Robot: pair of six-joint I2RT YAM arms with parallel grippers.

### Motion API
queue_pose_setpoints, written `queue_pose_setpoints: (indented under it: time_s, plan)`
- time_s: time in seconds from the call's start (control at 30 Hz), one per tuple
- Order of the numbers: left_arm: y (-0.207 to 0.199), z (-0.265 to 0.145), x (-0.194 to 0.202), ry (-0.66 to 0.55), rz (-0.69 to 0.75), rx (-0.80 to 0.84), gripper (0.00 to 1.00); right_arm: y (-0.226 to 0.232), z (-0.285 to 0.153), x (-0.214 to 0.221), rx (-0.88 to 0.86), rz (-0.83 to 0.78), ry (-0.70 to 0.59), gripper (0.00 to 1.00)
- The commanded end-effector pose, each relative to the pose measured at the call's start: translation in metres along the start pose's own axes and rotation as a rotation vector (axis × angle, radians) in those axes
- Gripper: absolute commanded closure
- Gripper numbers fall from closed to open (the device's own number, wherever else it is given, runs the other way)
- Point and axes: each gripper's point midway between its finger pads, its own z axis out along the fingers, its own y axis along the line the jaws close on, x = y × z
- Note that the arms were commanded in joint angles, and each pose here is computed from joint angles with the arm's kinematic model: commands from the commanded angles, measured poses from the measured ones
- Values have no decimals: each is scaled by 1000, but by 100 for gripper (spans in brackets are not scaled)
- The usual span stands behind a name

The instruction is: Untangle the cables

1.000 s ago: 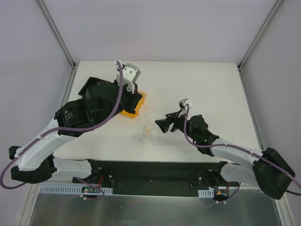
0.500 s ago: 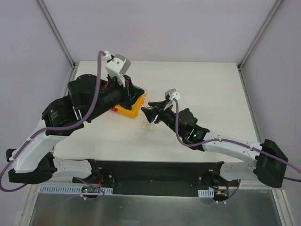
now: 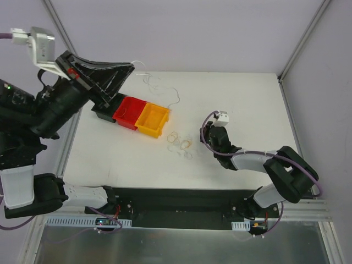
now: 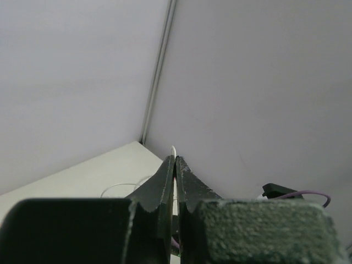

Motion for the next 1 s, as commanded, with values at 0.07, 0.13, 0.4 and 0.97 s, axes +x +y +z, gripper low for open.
queue_pose_setpoints:
  time_s: [0.07, 0.13, 0.4, 0.97]
  plan:
    - [28, -15, -9, -46, 79, -123, 100, 6, -2, -35, 27, 109, -81, 86]
    - [38, -14, 15, 7, 90, -163, 100, 3, -4, -39, 44, 95, -92, 82]
    - [102, -40, 134, 263, 160, -424, 100, 9, -17, -51, -6, 56, -104, 66]
    - [273, -54, 206, 505, 80, -817, 100, 5, -11, -49, -19, 79, -71, 65]
